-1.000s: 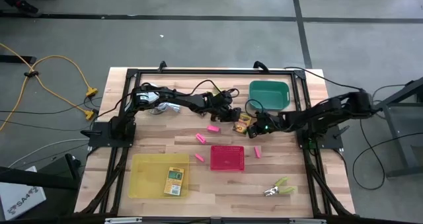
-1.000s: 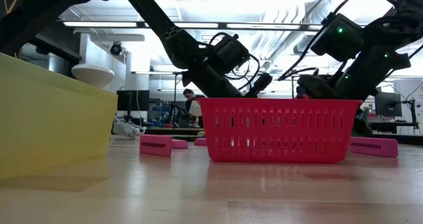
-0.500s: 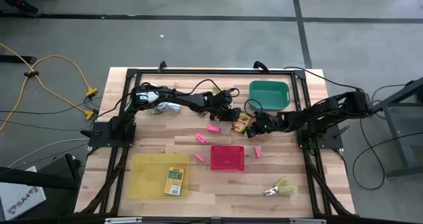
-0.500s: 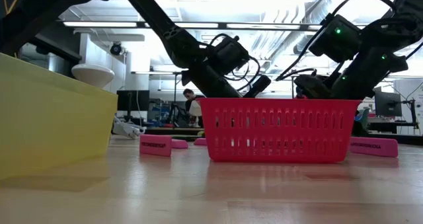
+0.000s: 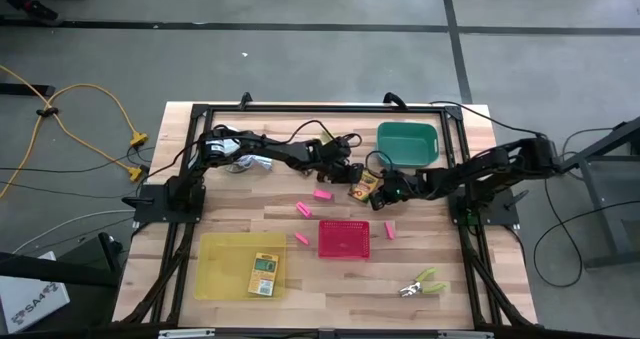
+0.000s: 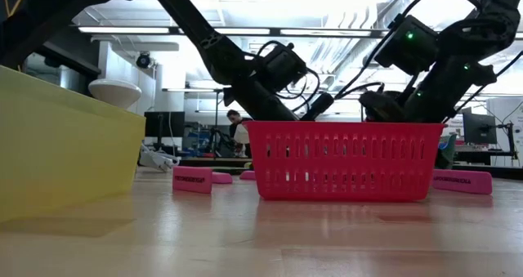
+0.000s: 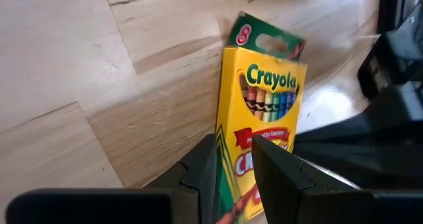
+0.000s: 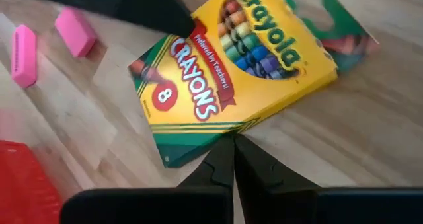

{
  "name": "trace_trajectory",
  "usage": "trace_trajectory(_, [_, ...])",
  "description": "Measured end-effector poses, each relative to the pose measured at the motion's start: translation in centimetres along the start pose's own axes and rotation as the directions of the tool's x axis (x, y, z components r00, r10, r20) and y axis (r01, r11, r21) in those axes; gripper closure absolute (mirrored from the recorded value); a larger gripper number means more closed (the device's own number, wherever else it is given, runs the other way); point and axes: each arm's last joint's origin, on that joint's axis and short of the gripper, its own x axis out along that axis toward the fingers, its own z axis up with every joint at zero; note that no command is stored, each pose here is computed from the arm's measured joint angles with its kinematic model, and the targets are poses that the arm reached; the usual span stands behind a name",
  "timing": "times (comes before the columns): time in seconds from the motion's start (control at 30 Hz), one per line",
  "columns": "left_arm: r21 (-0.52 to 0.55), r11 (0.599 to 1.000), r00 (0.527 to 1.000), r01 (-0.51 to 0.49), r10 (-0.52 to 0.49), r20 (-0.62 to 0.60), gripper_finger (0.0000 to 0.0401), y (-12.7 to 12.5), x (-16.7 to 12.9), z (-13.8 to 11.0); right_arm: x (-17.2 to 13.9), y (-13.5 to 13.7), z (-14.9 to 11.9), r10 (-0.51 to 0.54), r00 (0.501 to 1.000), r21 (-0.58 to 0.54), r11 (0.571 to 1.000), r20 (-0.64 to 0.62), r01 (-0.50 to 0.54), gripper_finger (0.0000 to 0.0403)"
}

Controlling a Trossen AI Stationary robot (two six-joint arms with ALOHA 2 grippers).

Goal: Pick & Place School Supplies
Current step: Put the right yellow crayon box into the yellow bin

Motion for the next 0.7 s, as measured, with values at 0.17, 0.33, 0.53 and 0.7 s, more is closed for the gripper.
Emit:
trace_trajectory(0.17, [0.002, 0.999, 0.999, 0.047, -0.047, 0.009, 0.0307, -0.39, 0.01, 0.24, -0.01, 0.00, -0.03, -0.004, 1.000, 0.000, 1.000, -0.009, 0.004, 0.0401])
trace_trajectory(0.33, [0.000, 0.999, 0.999, 0.054, -0.054, -0.006, 0.0307, -0.42, 0.03, 0.16, 0.26, -0.08, -0.10, -0.018, 1.000, 0.000, 1.000, -0.009, 0.018, 0.0401])
trace_trajectory(0.53, [-0.002, 0.997, 0.997, 0.072, -0.072, -0.031, 0.0307, -0.54, 0.04, 0.08, 0.32, -0.10, -0.10, -0.024, 1.000, 0.007, 1.000, -0.006, 0.024, 0.0401])
trace_trajectory(0.7, [0.002, 0.997, 0.996, 0.073, -0.073, -0.054, 0.0307, -0.58, 0.09, -0.19, 0.33, -0.12, -0.11, -0.027, 1.000, 0.007, 1.000, -0.006, 0.027, 0.0401])
